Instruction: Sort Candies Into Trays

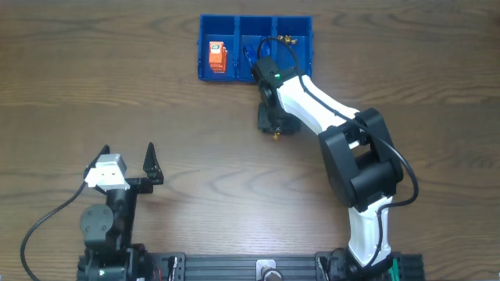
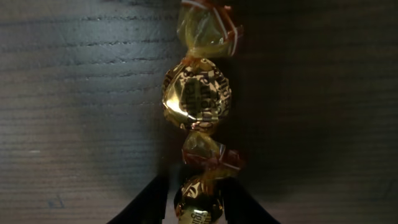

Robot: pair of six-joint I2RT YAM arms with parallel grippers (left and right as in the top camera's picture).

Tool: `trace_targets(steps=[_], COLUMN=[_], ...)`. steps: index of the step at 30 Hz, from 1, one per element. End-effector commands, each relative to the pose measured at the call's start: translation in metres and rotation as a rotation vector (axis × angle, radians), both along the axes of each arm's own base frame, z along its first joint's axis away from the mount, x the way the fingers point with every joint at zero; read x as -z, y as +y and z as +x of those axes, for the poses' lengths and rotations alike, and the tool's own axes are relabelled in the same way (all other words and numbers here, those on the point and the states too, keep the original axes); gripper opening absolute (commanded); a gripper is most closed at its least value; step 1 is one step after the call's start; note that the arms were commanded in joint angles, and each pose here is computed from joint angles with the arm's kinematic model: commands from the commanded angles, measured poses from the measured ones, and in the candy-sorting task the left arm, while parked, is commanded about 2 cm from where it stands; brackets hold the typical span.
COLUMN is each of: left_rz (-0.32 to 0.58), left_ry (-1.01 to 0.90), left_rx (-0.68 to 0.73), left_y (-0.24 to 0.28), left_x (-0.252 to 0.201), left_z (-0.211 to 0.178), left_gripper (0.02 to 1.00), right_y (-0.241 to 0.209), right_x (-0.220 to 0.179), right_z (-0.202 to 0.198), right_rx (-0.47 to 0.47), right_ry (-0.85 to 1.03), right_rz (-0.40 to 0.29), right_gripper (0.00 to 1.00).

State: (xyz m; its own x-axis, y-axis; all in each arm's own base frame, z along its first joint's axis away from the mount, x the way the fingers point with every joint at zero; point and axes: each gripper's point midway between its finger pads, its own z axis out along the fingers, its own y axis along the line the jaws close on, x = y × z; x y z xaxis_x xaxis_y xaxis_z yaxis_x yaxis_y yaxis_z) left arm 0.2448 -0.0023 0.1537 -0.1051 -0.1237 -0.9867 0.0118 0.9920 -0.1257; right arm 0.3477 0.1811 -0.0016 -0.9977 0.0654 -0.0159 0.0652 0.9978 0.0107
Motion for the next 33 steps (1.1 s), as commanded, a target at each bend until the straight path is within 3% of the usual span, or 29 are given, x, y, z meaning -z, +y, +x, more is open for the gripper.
trace_targets(steps=[1,5,9,13,17,20,25,33], left_rz=[-0.001,-0.001,-0.001,-0.001,-0.001,-0.001,-0.001,-0.001], left_ry=[0.049,0.049,0.049,0.049,0.049,0.049,0.049,0.049], left_rx=[0.015,0.015,0.015,0.015,0.015,0.015,0.015,0.015], left_y=[-0.002,-0.002,-0.002,-0.002,-0.002,-0.002,-0.002,-0.002], left_x=[0.016,0.016,0.016,0.016,0.016,0.016,0.016,0.016], left_z=[-0.001,-0.001,-0.001,-0.001,-0.001,-0.001,-0.001,-0.001], left_gripper=[0.998,0.998,0.998,0.998,0.998,0.998,0.998,0.998], right_y=[-0.012,-0.012,-0.005,0.001,-0.025,-0.037,-0.05,-0.05], right_x=[0.003,0.003,-0.015,-0.085,-0.17,-0.197,-0.178,-0.107], right_z=[0.001,0.001,0.007,0.032,0.087,0.129,0.177,0.19], right_rx=[0.019,0.019,-0.002,-0.058,0.019,0.005,-0.021,-0.037], right_ry=[0.003,0.001,-0.035,-0.228,-0.587,-0.779,-0.868,-0.765], right_rz=[-0.03,-0.028,0.013,0.067,-0.029,-0.078,-0.121,-0.129], right_gripper=[0.189,0.04,0.038,0.036,0.036,0.036,0.036,0.036])
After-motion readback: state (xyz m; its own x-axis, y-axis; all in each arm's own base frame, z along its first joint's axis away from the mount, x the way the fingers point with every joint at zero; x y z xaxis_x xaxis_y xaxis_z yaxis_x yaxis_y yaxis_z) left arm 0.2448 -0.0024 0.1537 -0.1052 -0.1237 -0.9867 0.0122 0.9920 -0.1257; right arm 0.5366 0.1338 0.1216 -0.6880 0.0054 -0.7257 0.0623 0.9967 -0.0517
